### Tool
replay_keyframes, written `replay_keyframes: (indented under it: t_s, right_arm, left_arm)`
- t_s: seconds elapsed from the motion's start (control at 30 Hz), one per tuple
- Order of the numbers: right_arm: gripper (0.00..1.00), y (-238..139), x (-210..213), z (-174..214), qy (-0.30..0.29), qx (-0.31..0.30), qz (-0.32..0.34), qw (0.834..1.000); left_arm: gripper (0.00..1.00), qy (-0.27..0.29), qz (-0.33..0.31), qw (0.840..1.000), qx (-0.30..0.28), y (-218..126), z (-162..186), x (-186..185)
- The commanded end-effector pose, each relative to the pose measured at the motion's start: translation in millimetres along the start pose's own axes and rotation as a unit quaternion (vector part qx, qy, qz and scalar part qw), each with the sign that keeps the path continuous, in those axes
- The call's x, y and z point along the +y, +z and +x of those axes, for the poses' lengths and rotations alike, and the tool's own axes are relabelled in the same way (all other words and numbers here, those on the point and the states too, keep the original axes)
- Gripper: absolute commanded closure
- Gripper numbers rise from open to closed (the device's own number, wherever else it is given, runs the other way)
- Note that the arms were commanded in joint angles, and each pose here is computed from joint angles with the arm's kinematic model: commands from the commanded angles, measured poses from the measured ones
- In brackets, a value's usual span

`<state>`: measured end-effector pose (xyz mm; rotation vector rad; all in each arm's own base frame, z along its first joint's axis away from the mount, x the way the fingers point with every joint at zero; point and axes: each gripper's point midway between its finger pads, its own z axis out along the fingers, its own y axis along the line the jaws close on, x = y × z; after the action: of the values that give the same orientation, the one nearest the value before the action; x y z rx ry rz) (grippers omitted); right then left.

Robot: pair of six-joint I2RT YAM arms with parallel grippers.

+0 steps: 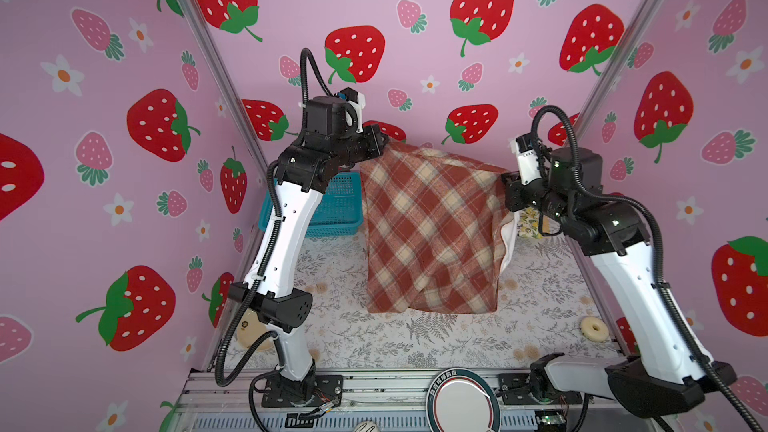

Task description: Fold and stack the skirts

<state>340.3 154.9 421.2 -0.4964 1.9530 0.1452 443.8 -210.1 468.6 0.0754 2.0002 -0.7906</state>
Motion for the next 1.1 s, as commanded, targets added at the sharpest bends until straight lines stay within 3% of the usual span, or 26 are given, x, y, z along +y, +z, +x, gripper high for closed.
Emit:
replay_keyframes:
  t_s: [0.0,0.1,0.17,0.27,0.33,0.47,0.57,0.8,0.93,1.07]
  right_arm:
    - [1.0,-3,-38,15,-0.006,0.036,0.094,0.995]
    - [1.0,-3,-26,17,0.004,0.04,0.06,0.997]
    - [1.0,-13,-16,8,0.027,0.011,0.03,0.999]
    - [1.0,-38,-28,-14,0.034,-0.052,0.056,0.996]
    - [1.0,-38,-27,-14,0.037,-0.048,0.053,0.997]
    - [1.0,-3,19,45,0.053,0.059,-0.061,0.995]
    - [1.0,13,61,114,0.09,0.124,-0.155,0.976]
    - [1.0,18,125,243,0.128,0.256,-0.257,0.923]
    - [1.0,25,128,254,0.125,0.258,-0.261,0.922]
    - [1.0,48,123,255,0.115,0.261,-0.241,0.928]
  left_arm:
    - [1.0,0.036,-0.097,0.992,-0.073,-31,-35,29]
    - [1.0,0.046,-0.112,0.99,-0.076,-38,-36,34]
    - [1.0,0.058,-0.105,0.989,-0.085,-45,-39,29]
    - [1.0,0.064,-0.09,0.989,-0.098,-51,-46,20]
    - [1.0,0.061,-0.086,0.99,-0.094,-53,-44,18]
    - [1.0,0.06,-0.088,0.992,-0.063,-58,-19,21]
    - [1.0,0.059,-0.095,0.993,-0.028,-67,23,30]
    - [1.0,0.012,-0.146,0.988,0.048,-88,144,86]
    - [1.0,0.002,-0.168,0.984,0.06,-87,163,101]
    - [1.0,-0.009,-0.152,0.986,0.071,-67,158,96]
